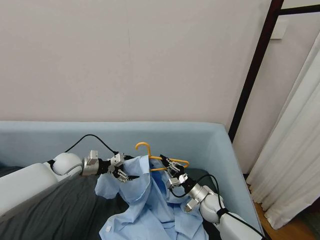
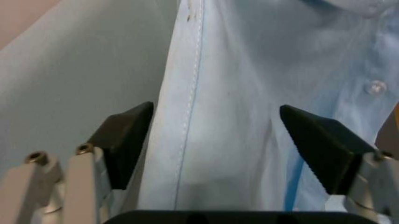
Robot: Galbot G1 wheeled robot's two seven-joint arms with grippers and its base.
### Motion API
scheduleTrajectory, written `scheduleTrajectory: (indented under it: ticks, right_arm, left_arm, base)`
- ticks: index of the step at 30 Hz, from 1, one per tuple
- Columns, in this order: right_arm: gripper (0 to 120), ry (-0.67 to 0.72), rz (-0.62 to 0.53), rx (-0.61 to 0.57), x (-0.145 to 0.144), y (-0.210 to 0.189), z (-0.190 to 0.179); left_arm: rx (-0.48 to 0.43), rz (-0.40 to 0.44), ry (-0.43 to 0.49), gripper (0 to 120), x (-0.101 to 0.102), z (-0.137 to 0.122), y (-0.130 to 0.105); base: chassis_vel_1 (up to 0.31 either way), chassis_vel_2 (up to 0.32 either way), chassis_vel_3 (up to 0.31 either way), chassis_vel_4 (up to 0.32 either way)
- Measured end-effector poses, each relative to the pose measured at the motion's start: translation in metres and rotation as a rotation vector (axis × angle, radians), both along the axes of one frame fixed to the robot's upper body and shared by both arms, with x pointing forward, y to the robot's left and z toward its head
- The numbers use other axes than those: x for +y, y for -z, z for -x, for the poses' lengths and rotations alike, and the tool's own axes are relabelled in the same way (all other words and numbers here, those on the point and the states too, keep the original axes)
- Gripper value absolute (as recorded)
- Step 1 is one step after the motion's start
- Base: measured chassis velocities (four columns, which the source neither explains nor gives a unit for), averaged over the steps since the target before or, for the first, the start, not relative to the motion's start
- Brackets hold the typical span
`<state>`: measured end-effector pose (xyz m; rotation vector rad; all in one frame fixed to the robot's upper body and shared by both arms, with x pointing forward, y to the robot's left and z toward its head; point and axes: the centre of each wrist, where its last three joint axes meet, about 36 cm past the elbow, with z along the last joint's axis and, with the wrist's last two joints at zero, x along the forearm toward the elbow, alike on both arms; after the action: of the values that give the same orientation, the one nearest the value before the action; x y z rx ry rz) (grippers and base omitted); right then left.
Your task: Pick up the clothes from the sofa and hang them on the clothes hanger.
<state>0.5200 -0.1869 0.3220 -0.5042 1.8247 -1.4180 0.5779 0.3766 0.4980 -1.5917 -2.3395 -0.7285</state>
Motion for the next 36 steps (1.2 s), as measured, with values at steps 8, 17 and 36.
scheduleTrajectory:
  ticks: [8,17,36]
  right_arm:
    - [5,-0.002,0.002,0.001,-0.002,0.001,0.000]
    - [5,-0.009,0.008,-0.003,-0.003,0.002,-0.001]
    - [5,-0.023,-0.004,0.010,0.001,0.003,0.004]
  left_arm:
    - [0.004,0.024,0.000,49,0.000,-0.001,0.001]
    - [0.004,0.048,-0.006,18,0.004,0.000,-0.001]
    - [0.008,0.081,0.021,7,0.013,0.009,-0.002]
  base:
    - [0.000,0.000,0.000,0.000]
    - [0.000,0.000,0.000,0.000]
    - [0.000,0.000,0.000,0.000]
